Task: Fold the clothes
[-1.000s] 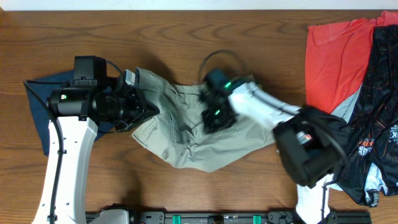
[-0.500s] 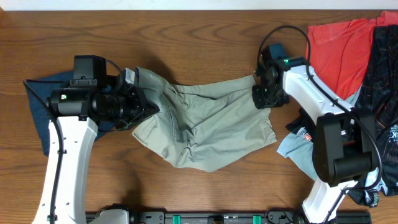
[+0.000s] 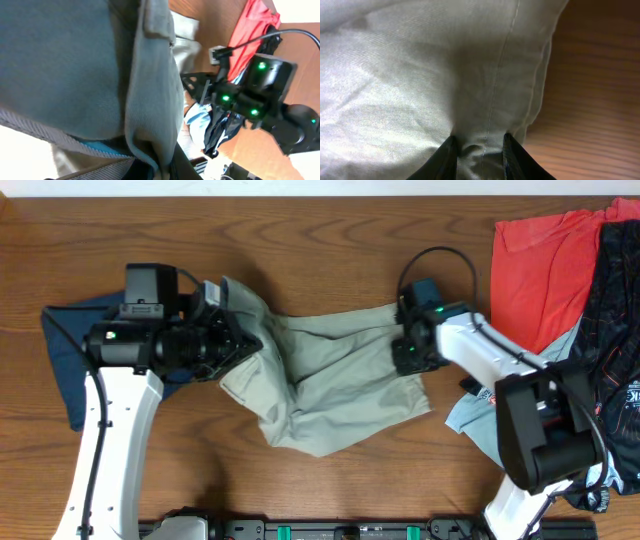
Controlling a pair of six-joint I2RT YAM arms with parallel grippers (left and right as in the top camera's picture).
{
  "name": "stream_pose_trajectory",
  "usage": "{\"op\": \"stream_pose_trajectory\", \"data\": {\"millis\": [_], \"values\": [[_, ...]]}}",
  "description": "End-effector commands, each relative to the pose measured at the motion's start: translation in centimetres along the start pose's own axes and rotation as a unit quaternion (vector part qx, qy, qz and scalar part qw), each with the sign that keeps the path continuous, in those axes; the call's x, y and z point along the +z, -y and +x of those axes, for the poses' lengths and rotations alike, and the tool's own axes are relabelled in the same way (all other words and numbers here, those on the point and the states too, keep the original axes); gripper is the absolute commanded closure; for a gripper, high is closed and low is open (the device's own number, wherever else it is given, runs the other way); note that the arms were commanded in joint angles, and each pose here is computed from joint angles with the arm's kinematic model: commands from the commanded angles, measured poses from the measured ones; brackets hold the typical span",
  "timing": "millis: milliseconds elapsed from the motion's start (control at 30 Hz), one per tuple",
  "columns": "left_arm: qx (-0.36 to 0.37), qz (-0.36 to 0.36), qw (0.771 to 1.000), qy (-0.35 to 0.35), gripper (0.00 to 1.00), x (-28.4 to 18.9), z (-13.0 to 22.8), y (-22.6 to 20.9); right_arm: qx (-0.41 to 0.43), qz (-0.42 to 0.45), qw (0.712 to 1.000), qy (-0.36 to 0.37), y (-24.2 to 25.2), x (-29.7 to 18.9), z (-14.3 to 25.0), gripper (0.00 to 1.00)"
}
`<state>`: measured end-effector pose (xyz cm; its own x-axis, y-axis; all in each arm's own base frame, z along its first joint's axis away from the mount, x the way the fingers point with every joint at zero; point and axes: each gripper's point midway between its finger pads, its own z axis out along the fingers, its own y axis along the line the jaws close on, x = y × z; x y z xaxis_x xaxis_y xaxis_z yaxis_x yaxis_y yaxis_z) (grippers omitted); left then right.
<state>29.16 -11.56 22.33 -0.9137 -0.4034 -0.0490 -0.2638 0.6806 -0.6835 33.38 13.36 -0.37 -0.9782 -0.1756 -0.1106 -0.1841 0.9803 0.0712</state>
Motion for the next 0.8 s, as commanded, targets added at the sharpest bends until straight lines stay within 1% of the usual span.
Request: {"op": "stream_pose_trajectory", "data": {"millis": [0, 133, 267, 400, 467, 500, 567, 667, 700, 767], "values": [[0.016, 0.024, 1.0, 0.002, 0.94, 0.0, 0.6, 2.3, 0.007, -0.044, 0.995, -0.084, -4.4, 3.3, 5.1, 0.71], [0.044, 0.037, 0.998, 0.002, 0.93, 1.1, 1.1, 4.3, 0.004, -0.055, 0.994, -0.089, -7.3, 3.3, 6.0, 0.71], [0.05, 0.006, 0.999, 0.004, 0.94, 2.5, 1.8, 4.3, -0.001, -0.058, 0.994, -0.092, -8.9, 3.4, 6.7, 0.71], [0.061, -0.018, 0.998, -0.01, 0.93, 4.2, 2.9, 4.3, -0.01, -0.058, 0.994, -0.091, -9.5, 3.4, 6.9, 0.69], [0.061, -0.034, 0.997, -0.011, 0.88, 5.0, 3.2, 4.1, -0.009, -0.06, 0.994, -0.093, -9.5, 3.4, 7.0, 0.68], [0.062, -0.043, 0.997, -0.013, 0.85, 5.5, 3.3, 4.0, -0.008, -0.062, 0.994, -0.093, -9.5, 3.4, 7.0, 0.65], [0.065, -0.049, 0.996, -0.019, 0.84, 6.3, 3.5, 4.0, -0.006, -0.061, 0.994, -0.094, -9.4, 3.3, 6.9, 0.56], [0.068, -0.056, 0.995, -0.035, 0.83, 7.7, 4.0, 3.9, 0.008, -0.058, 0.993, -0.098, -8.6, 2.9, 6.5, 0.49], [0.068, -0.059, 0.995, -0.039, 0.76, 8.0, 4.1, 3.8, 0.014, -0.054, 0.994, -0.099, -8.1, 2.7, 6.2, 0.48], [0.066, -0.065, 0.995, -0.045, 0.67, 8.5, 4.2, 3.5, 0.032, -0.034, 0.994, -0.1, -6.4, 2.1, 5.4, 0.47]]}}
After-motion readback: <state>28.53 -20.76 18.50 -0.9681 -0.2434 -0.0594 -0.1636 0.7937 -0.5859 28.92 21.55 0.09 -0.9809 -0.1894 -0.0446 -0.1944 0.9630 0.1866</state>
